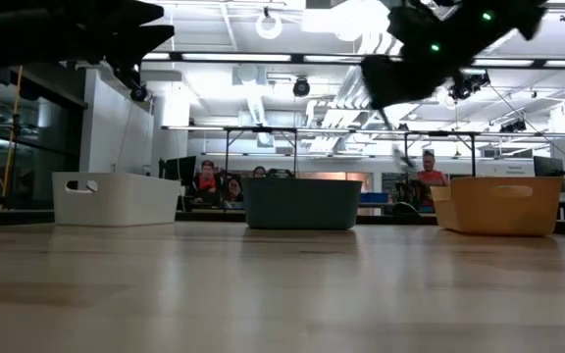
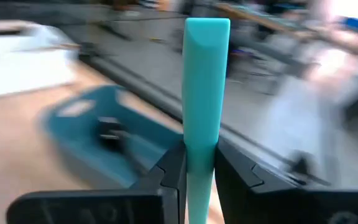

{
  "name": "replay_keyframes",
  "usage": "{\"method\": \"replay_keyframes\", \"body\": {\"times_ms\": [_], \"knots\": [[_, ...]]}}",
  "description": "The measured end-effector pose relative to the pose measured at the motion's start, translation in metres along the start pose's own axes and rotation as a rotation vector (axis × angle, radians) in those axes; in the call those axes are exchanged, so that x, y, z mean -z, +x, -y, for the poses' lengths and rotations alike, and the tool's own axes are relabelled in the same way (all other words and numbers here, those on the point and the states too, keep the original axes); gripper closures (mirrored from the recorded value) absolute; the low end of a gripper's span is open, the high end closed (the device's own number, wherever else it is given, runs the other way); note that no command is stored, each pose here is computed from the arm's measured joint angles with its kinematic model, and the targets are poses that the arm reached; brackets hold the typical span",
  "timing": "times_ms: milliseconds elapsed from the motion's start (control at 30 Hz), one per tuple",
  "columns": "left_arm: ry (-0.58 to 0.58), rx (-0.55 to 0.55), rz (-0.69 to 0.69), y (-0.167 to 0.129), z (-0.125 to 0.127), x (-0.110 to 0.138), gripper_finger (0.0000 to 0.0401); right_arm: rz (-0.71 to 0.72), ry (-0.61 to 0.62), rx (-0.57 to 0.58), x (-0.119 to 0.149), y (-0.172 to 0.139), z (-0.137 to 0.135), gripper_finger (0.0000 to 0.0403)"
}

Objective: Sort silverware by color (type)
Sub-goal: Put the light green spoon into the orange bin

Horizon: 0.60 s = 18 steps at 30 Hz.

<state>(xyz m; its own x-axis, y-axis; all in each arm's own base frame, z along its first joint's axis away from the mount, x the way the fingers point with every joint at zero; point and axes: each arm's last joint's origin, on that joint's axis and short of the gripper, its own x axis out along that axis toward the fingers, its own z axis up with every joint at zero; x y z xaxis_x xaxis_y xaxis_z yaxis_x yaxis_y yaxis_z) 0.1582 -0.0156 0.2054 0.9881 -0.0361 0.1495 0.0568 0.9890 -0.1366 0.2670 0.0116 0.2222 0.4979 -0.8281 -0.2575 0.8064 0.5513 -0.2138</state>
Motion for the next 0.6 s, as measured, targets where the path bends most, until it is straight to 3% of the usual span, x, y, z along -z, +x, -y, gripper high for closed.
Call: {"method": "replay_keyframes", "body": {"times_ms": [100,233,500,600], "knots": [[-0.001,0.009,-0.002,0.000,0.001,0.000,0.0272,-0.009,-0.010,0.150,0.009,-0.008,0.015,0.0354],[-0.003,0.015,-0.001,0.000,0.002,0.000,0.0272,0.002,0.007,0.252,0.019,-0.014,0.027,0.0354],[-0.005,0.014,-0.008,0.000,0.002,0.001,0.0272,0.011,0.009,0.305,0.020,-0.011,0.033,0.0354],[-0.004,0.013,-0.015,0.000,0.002,0.001,0.0272,-0.095,0.024,0.268,0.011,-0.002,0.047,0.0354]]}}
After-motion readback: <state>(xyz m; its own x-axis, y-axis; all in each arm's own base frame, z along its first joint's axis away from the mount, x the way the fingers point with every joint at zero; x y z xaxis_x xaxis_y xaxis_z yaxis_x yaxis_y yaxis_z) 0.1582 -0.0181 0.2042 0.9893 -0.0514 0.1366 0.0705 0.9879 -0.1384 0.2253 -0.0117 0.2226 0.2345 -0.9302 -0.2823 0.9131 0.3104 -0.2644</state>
